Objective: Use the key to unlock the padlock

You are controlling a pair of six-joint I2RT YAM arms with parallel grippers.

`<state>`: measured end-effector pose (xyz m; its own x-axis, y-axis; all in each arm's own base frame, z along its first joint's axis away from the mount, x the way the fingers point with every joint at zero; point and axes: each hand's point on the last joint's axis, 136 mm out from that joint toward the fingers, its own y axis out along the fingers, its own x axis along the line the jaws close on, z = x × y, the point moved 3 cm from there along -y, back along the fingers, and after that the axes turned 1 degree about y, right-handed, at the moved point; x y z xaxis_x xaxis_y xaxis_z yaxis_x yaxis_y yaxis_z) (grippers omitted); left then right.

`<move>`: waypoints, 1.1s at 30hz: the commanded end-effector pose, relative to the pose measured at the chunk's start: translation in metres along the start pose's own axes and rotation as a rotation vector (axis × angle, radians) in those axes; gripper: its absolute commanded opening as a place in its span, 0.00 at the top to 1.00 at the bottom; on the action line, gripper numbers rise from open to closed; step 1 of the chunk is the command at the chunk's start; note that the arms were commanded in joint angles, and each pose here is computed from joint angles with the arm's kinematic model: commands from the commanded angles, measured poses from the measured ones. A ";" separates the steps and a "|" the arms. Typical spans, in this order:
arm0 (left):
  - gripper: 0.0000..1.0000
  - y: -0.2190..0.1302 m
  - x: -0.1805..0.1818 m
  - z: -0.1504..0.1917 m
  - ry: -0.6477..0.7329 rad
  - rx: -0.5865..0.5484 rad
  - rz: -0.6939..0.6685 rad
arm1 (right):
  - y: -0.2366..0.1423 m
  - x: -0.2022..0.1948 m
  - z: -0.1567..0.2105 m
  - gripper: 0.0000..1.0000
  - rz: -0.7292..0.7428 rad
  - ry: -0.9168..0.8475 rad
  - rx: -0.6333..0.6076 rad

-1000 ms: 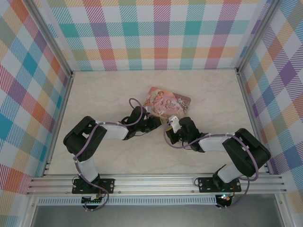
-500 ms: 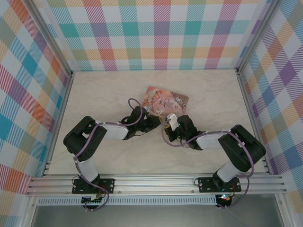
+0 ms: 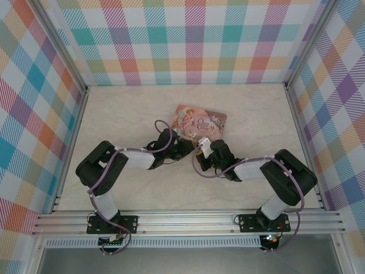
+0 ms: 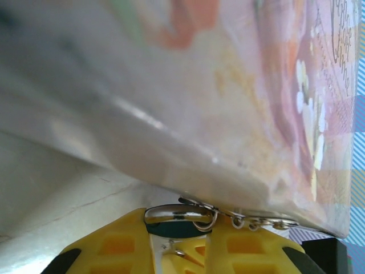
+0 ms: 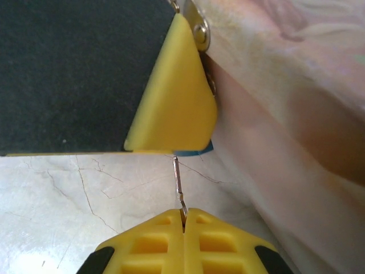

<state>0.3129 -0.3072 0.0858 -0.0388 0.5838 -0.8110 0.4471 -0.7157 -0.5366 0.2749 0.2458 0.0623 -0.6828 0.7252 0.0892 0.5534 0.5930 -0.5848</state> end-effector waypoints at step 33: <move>0.84 -0.011 -0.035 0.002 -0.009 0.007 0.105 | -0.011 -0.004 -0.017 0.97 0.018 -0.003 -0.085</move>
<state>0.3109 -0.3100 0.0913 -0.0453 0.5681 -0.8217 0.4479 -0.7237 -0.5250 0.2747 0.2351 0.0646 -0.6570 0.7508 0.0677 0.5899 0.5679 -0.5740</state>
